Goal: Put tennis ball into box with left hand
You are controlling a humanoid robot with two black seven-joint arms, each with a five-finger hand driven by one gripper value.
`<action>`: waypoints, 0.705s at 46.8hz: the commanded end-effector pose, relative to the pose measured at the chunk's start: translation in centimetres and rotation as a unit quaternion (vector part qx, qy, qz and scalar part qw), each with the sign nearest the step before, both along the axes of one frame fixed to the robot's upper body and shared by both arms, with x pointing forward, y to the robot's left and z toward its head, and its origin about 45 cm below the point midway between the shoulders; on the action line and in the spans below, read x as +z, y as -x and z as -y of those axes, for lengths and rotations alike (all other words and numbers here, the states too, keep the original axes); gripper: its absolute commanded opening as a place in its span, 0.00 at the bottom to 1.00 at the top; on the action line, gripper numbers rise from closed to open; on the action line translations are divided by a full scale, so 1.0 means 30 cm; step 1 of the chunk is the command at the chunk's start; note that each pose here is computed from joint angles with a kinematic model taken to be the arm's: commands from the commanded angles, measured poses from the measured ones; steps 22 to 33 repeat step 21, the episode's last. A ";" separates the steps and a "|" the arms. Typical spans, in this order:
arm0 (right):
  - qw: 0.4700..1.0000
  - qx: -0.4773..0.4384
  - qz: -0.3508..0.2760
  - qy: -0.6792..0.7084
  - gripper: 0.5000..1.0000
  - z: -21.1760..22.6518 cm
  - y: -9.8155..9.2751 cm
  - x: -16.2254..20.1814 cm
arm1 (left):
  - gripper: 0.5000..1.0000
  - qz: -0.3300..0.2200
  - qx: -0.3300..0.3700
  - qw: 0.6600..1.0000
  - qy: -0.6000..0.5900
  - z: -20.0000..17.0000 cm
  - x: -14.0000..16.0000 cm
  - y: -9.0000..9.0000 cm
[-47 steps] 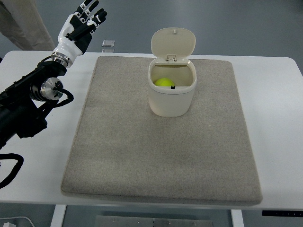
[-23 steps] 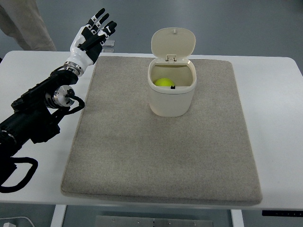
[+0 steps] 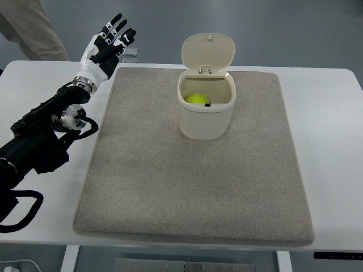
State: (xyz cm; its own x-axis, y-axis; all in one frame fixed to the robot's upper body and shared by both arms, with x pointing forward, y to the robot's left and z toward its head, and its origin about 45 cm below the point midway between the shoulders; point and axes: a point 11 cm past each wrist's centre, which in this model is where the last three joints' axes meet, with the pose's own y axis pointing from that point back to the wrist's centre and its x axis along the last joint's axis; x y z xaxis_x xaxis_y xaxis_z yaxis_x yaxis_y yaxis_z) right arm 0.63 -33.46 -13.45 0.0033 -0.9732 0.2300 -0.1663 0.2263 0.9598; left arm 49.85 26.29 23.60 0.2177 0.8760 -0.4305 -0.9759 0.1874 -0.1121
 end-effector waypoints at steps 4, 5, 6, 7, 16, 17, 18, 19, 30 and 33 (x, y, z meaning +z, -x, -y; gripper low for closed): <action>1.000 0.000 0.000 0.000 0.88 0.000 0.000 0.000 | 0.84 -0.001 -0.002 1.000 0.002 0.010 -0.007 0.003; 1.000 0.000 0.000 0.000 0.88 0.000 0.000 0.000 | 0.84 -0.001 -0.002 1.000 0.002 0.010 -0.007 0.003; 1.000 0.000 -0.001 0.000 0.88 0.000 0.001 0.000 | 0.84 -0.001 -0.002 1.000 0.002 0.010 -0.007 0.003; 1.000 0.000 0.000 0.000 0.88 0.000 0.000 0.000 | 0.84 -0.001 -0.002 1.000 0.002 0.010 -0.007 0.003; 1.000 -0.005 0.001 -0.001 0.88 0.000 0.000 0.000 | 0.84 0.003 -0.004 1.000 0.003 0.016 0.008 -0.003; 1.000 -0.004 -0.001 -0.002 0.88 -0.002 0.004 0.000 | 0.84 0.003 -0.004 1.000 0.002 0.015 0.009 -0.003; 1.000 -0.004 -0.002 -0.005 0.88 -0.009 0.007 -0.001 | 0.84 0.004 -0.005 1.000 0.002 0.015 0.013 -0.004; 1.000 -0.004 -0.002 -0.009 0.88 -0.017 0.007 -0.002 | 0.84 0.004 -0.003 1.000 0.001 0.011 0.013 -0.004; 1.000 -0.001 -0.004 -0.012 0.88 -0.022 0.011 -0.003 | 0.84 0.004 -0.003 1.000 0.001 0.009 0.014 -0.004; 1.000 -0.001 -0.004 -0.012 0.88 -0.022 0.011 -0.003 | 0.84 0.004 -0.003 1.000 0.001 0.009 0.014 -0.004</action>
